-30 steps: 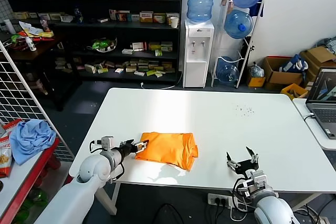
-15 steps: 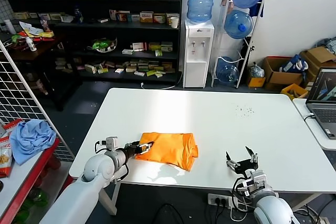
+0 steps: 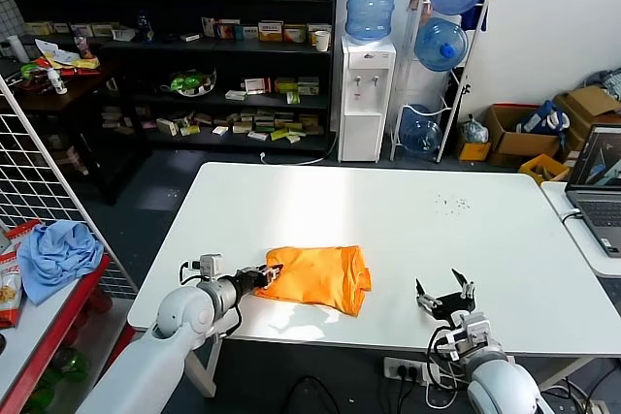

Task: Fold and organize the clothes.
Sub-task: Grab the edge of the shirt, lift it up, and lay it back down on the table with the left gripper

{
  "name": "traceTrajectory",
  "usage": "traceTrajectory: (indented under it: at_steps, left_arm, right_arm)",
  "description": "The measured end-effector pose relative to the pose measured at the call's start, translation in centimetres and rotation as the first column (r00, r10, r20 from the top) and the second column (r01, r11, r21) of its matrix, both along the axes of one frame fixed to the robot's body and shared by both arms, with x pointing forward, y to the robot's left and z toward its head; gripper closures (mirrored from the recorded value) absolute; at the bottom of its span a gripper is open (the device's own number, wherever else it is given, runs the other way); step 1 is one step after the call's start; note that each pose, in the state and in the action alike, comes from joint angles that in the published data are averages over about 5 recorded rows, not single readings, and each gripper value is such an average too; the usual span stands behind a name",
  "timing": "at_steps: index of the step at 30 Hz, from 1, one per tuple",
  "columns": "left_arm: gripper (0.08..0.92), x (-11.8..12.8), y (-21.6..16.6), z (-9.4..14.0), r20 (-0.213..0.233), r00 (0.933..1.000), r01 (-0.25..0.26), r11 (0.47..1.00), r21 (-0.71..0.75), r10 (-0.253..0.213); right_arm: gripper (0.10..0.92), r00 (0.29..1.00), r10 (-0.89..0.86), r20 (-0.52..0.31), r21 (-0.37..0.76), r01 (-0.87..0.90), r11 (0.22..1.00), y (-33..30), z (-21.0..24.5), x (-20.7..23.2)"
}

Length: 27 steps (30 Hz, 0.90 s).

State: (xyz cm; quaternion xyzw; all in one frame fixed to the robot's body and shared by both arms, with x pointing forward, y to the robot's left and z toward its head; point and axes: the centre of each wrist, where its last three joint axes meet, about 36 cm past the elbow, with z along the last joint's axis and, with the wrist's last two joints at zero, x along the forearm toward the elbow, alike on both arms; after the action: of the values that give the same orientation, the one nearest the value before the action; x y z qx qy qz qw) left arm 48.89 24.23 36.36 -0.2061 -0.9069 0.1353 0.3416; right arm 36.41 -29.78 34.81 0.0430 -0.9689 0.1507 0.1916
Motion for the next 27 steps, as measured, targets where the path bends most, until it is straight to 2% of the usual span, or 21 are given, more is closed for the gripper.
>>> traceTrajectory:
  at_steps: [7,17,21,27]
  left_arm:
    - [0.856,-0.3,0.5,0.7,0.023,0.9995,-0.021,1.000,-0.007,0.021]
    - [0.868,-0.7,4.4,2.2,0.070,0.9951,-0.075,0.995,0.068,0.071]
    - [0.868,-0.3,7.4,3.2,0.112,0.9879,-0.124,0.980,0.154,0.108]
    - [0.868,0.5,12.7,5.3,0.197,0.9690,-0.207,0.926,0.315,0.149]
  right_arm:
    - [0.200,1.000,0.001,0.005,0.008,-0.001,1.000,0.2,0.2,0.3]
    - [0.200,1.000,0.008,0.011,0.015,-0.008,1.000,0.6,0.1,1.1]
    - [0.200,1.000,0.013,0.015,0.019,-0.013,1.000,0.8,0.2,1.3]
    - [0.200,1.000,0.022,0.019,0.022,-0.022,1.000,1.1,0.3,1.3]
